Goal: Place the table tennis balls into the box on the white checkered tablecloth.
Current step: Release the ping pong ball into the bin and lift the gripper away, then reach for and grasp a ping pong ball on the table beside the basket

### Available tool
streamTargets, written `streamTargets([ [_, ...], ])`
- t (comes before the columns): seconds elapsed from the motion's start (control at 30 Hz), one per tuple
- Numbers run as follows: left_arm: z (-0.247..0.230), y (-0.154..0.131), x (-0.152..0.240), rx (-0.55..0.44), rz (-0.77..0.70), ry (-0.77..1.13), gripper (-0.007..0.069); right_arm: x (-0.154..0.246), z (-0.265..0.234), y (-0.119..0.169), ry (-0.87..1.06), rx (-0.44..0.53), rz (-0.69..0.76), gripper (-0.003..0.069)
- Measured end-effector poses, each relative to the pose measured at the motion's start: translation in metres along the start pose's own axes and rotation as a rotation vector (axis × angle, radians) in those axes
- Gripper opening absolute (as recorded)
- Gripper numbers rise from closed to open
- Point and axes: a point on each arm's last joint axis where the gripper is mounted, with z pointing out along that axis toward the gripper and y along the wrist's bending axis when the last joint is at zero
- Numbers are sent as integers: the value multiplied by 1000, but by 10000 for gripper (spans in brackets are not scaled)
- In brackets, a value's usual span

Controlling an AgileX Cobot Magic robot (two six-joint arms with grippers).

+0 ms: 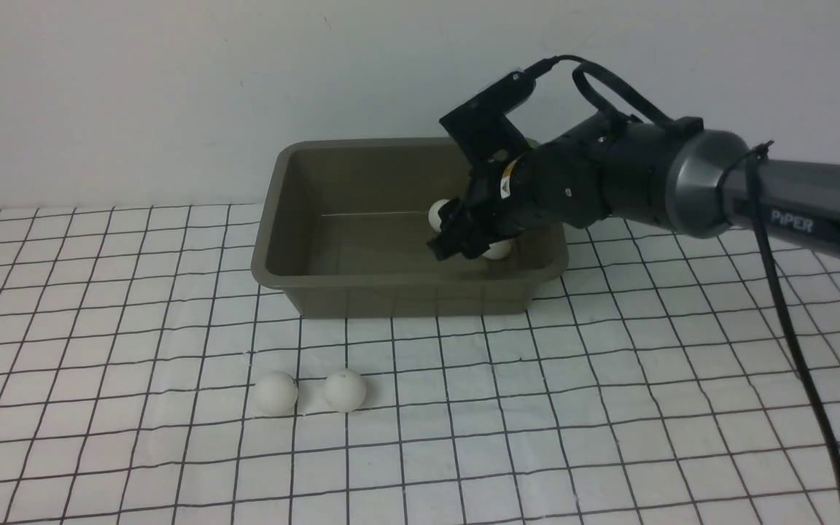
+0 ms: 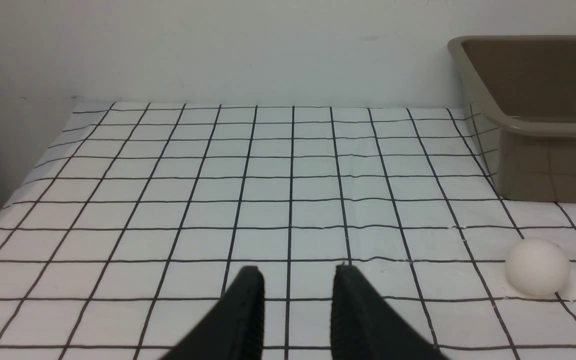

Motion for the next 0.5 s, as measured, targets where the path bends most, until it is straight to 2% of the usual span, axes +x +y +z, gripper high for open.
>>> streamTargets([
  [0.37, 0, 0, 0, 0, 0, 0, 174, -4, -7, -2, 10, 2, 4, 392],
  [0.43, 0, 0, 0, 0, 0, 0, 174, -10, -17, -4, -6, 6, 6, 378],
  [0.5, 0, 0, 0, 0, 0, 0, 174, -27, -47, -10, -71, 29, -7, 326],
])
